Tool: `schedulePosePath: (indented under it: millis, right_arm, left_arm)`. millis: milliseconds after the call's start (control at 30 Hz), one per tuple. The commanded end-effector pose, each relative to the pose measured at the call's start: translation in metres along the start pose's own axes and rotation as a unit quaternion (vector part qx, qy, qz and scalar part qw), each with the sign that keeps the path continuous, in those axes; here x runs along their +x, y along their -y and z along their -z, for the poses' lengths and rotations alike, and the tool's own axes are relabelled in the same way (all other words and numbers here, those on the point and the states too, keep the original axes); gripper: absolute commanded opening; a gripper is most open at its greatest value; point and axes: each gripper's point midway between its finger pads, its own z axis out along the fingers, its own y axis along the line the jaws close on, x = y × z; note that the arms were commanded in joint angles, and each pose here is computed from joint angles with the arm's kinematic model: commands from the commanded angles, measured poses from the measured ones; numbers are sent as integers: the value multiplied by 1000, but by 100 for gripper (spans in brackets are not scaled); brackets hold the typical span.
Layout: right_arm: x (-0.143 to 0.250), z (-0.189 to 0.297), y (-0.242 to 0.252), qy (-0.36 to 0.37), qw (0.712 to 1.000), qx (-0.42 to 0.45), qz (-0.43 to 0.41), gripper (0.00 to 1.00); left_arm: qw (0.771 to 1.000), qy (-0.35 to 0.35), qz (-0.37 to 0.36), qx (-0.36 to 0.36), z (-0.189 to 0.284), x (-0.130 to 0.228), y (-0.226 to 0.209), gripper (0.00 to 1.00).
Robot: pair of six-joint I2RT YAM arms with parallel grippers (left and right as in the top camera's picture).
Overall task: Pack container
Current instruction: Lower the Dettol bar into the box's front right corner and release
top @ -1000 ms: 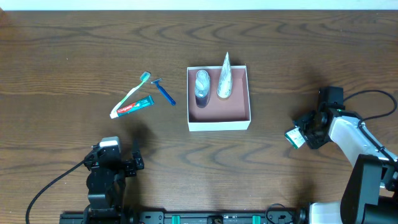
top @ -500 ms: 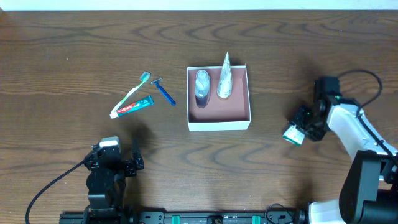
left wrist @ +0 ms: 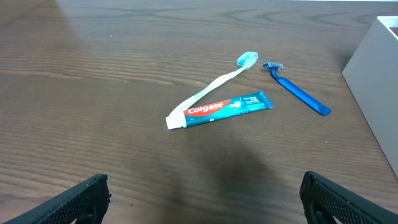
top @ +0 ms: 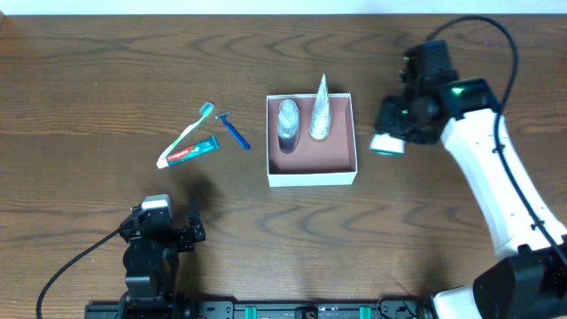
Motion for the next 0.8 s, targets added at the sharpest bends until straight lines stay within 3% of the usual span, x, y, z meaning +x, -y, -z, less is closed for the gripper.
schedulePosePath:
  millis: [0,233,600,767]
  right_arm:
    - [11,1,-33,3,1000,-15,15,22]
    - [24,-11,-49,26,999,42,-15,21]
    - [31,-56,-54,-9,997,56,-55,22]
    - [37,-72,-62,-28,997,48,-52,32]
  left_arm:
    - [1000,-7,0,-4,-3,7,-1,98]
    - [1000,-7,0,-4,-3,7,-1,98]
    - [1000,-7,0,-4,-3,7,-1,98]
    - [1000,-7,0,-4,-3,7,-1,98]
